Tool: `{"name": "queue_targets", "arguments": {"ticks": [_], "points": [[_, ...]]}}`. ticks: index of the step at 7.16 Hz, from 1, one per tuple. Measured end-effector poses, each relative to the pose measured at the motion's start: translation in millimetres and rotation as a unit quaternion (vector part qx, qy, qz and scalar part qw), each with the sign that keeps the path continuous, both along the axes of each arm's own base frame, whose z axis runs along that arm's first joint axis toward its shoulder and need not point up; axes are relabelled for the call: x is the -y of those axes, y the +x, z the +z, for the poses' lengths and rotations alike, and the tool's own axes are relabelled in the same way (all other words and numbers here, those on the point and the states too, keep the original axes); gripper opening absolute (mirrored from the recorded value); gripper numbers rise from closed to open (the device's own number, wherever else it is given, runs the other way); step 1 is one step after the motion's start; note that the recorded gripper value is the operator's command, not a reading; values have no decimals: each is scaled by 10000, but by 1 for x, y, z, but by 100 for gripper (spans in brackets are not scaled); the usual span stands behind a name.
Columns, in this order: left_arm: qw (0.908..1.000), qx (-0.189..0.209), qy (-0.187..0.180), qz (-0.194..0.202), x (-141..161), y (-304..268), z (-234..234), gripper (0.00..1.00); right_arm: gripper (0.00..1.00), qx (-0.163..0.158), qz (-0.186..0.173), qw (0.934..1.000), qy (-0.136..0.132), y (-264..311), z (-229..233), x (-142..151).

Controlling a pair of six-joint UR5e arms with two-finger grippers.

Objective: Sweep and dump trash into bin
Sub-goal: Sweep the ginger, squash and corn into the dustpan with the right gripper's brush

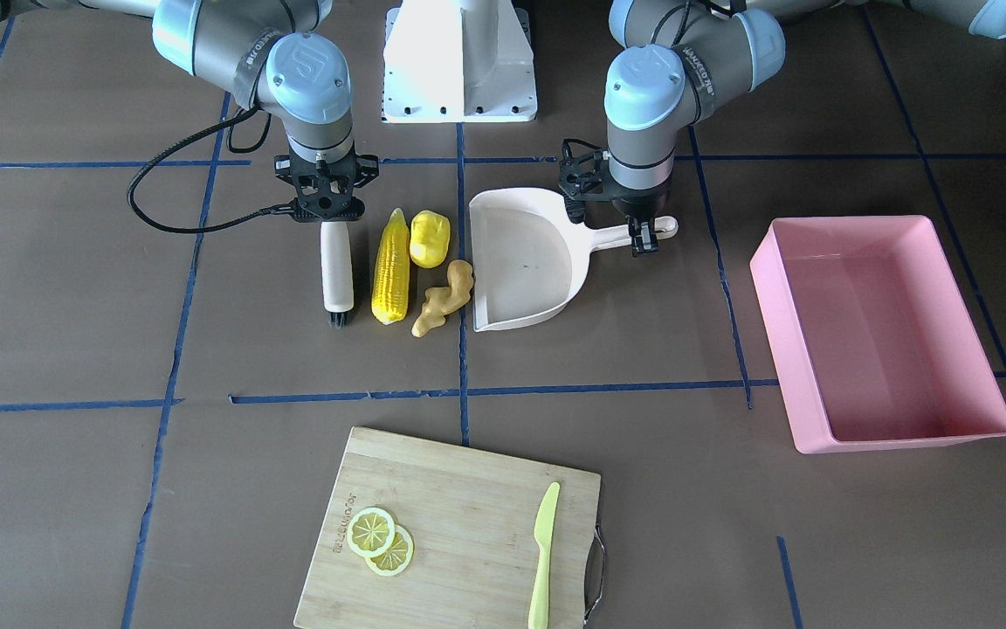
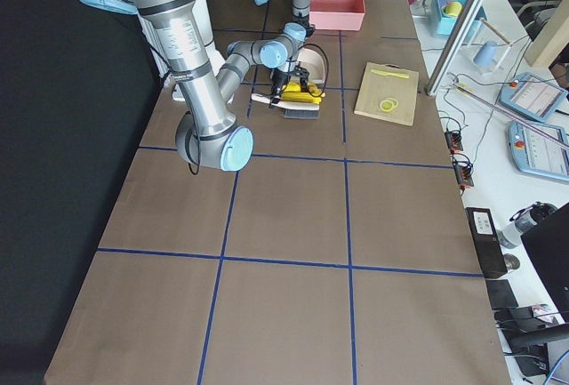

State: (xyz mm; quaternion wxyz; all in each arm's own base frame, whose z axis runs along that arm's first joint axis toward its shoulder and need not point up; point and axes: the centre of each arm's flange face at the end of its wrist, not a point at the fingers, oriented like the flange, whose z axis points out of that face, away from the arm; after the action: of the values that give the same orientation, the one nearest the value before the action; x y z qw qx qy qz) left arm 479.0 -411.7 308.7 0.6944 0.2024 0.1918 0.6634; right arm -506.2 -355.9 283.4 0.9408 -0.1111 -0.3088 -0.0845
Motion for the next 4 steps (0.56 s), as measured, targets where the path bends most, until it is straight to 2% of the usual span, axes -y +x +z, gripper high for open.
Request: {"name": "queue_targets", "arguments": {"ticks": [4], "points": [[9997,213,77,-83,4,-1,-10,0,0,23,-67,10000,0,-5,-1,-7]]}}
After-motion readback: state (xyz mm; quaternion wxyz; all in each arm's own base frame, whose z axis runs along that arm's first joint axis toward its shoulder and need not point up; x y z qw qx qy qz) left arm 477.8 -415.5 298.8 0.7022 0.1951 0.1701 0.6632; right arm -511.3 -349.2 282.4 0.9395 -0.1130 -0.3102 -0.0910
